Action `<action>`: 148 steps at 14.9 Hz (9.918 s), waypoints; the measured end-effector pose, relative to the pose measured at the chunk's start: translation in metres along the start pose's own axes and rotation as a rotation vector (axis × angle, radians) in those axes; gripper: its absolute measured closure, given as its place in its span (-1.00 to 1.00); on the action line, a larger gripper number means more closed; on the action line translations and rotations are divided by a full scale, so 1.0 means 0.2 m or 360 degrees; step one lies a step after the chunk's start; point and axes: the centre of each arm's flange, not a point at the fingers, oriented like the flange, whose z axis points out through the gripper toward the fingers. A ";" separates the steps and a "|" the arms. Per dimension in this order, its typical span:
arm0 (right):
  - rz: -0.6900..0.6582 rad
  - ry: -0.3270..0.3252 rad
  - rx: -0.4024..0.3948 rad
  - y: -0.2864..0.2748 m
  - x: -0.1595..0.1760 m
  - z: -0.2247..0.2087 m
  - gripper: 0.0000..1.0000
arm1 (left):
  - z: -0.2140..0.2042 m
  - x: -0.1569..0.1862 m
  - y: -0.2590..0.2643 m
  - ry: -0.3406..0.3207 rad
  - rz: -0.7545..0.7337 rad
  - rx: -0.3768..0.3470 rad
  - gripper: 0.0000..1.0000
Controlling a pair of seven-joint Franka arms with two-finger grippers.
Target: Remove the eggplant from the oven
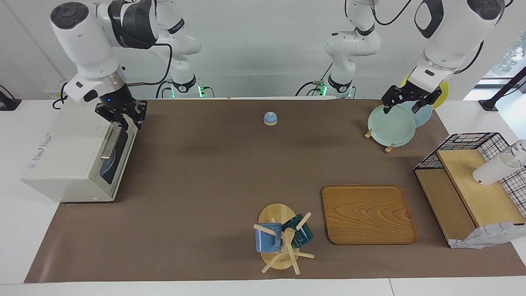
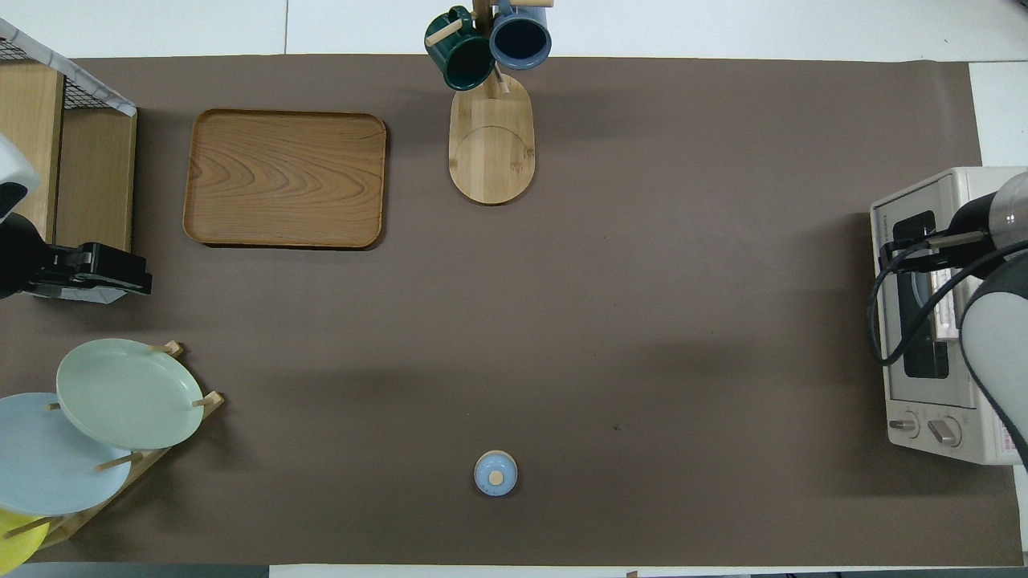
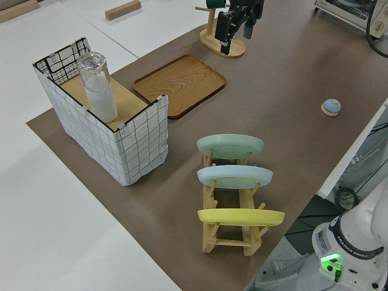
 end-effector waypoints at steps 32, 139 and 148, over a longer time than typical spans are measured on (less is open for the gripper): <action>-0.0027 0.0036 0.0048 -0.19 0.11 1.20 0.98 | 0.00 0.00 0.00 0.0000 0.0000 0.0000 -1.00; -0.0013 -0.0092 -0.0114 -0.28 0.02 1.16 0.98 | 0.92 0.53 0.50 0.0162 0.0091 -0.0203 0.50; -0.0100 -0.0095 -0.0067 -0.25 0.02 1.16 0.98 | 1.28 0.89 0.14 0.0155 -0.0011 -0.0198 0.50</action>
